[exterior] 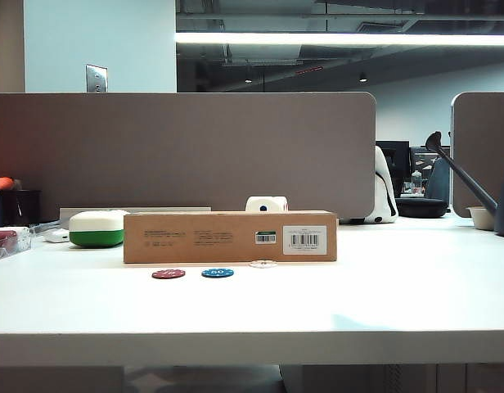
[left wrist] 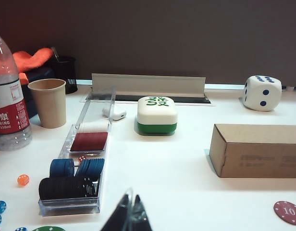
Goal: Push the chip with the lowest value in the row forward next to the rectangular box.
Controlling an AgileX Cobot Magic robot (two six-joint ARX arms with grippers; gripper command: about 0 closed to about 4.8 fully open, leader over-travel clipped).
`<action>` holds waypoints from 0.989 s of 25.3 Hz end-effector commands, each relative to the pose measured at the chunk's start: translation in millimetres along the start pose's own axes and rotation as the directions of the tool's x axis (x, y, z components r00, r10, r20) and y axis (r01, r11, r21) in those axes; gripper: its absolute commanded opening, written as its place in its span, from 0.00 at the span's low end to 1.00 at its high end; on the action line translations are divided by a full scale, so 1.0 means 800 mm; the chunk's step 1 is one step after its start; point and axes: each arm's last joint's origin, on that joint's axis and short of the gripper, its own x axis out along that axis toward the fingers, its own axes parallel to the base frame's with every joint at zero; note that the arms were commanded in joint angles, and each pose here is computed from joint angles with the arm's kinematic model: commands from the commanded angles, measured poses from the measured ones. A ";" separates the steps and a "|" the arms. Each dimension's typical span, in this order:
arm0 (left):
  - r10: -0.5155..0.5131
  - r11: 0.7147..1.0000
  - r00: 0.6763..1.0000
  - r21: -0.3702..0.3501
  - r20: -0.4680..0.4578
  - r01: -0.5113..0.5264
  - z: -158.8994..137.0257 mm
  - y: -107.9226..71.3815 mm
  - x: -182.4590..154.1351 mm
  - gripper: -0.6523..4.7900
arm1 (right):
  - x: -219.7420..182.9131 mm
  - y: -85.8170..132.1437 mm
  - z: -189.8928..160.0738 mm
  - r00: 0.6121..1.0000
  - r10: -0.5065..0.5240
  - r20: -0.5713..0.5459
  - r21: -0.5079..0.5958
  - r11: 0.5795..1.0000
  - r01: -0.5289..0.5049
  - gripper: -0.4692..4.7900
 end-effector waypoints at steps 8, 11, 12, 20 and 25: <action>-0.004 1.000 1.000 0.019 0.017 0.004 0.003 0.000 0.000 0.11 | -0.002 -0.001 0.003 1.000 -0.003 0.012 0.010 1.000 0.003 0.08; -0.004 1.000 1.000 0.021 0.011 0.004 0.003 0.000 0.000 0.11 | -0.002 -0.001 0.003 1.000 -0.003 0.012 0.010 1.000 0.003 0.08; -0.004 1.000 1.000 0.023 0.005 0.004 0.002 0.000 0.000 0.11 | -0.002 -0.001 0.003 1.000 -0.003 0.012 0.010 1.000 0.003 0.08; -0.004 1.000 1.000 0.022 -0.009 0.004 0.000 0.000 0.000 0.11 | -0.002 -0.001 0.003 1.000 -0.003 0.011 0.010 1.000 0.003 0.08; -0.004 1.000 1.000 0.021 -0.009 0.004 0.000 0.000 0.000 0.11 | -0.002 -0.001 0.003 1.000 -0.003 0.012 0.010 1.000 0.003 0.08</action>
